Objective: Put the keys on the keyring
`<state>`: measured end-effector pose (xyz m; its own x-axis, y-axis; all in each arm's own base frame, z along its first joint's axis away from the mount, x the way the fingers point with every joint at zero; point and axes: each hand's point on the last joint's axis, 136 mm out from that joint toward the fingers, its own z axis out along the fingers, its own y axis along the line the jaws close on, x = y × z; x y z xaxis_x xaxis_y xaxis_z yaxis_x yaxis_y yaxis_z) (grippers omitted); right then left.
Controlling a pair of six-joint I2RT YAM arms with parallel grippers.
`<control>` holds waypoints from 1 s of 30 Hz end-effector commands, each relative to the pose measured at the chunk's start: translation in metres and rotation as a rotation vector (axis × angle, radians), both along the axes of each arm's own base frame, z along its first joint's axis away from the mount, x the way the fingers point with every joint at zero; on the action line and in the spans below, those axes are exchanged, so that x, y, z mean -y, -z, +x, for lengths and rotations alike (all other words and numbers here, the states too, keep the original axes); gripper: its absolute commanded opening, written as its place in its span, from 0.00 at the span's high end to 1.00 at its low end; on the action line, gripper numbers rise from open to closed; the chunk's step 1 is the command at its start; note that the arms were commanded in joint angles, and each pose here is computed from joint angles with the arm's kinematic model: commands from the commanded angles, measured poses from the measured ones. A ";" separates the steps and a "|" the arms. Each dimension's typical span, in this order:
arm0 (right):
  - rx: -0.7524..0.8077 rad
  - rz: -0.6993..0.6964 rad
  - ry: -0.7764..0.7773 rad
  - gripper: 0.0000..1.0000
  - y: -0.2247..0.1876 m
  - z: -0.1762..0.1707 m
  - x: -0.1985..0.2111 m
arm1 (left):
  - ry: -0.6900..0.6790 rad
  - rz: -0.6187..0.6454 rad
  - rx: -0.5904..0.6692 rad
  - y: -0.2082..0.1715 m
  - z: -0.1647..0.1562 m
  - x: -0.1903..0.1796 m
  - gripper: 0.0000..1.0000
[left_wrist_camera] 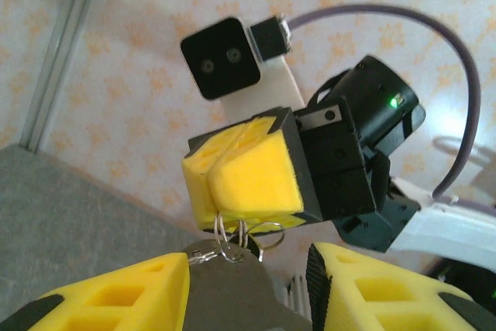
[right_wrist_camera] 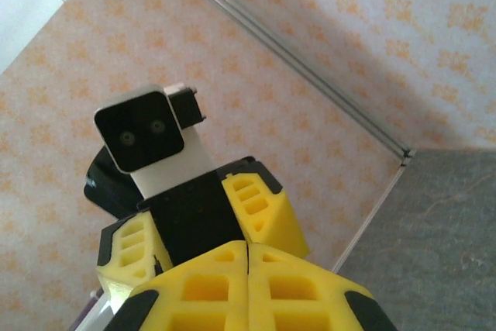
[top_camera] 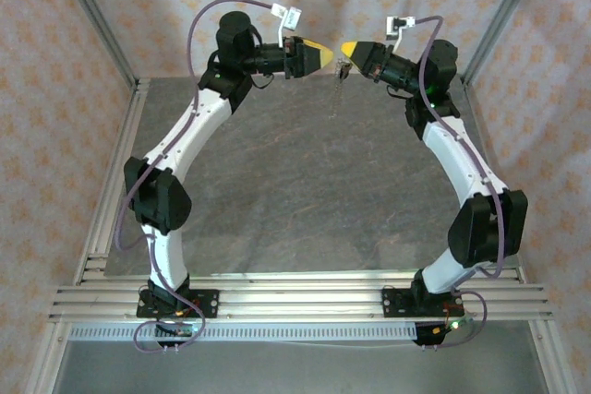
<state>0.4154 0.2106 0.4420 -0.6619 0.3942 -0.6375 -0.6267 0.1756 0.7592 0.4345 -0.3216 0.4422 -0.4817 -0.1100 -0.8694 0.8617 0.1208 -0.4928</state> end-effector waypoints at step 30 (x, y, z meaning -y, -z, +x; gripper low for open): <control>0.096 -0.025 -0.049 1.00 -0.018 -0.016 0.000 | 0.135 0.064 0.014 0.005 -0.012 0.021 0.68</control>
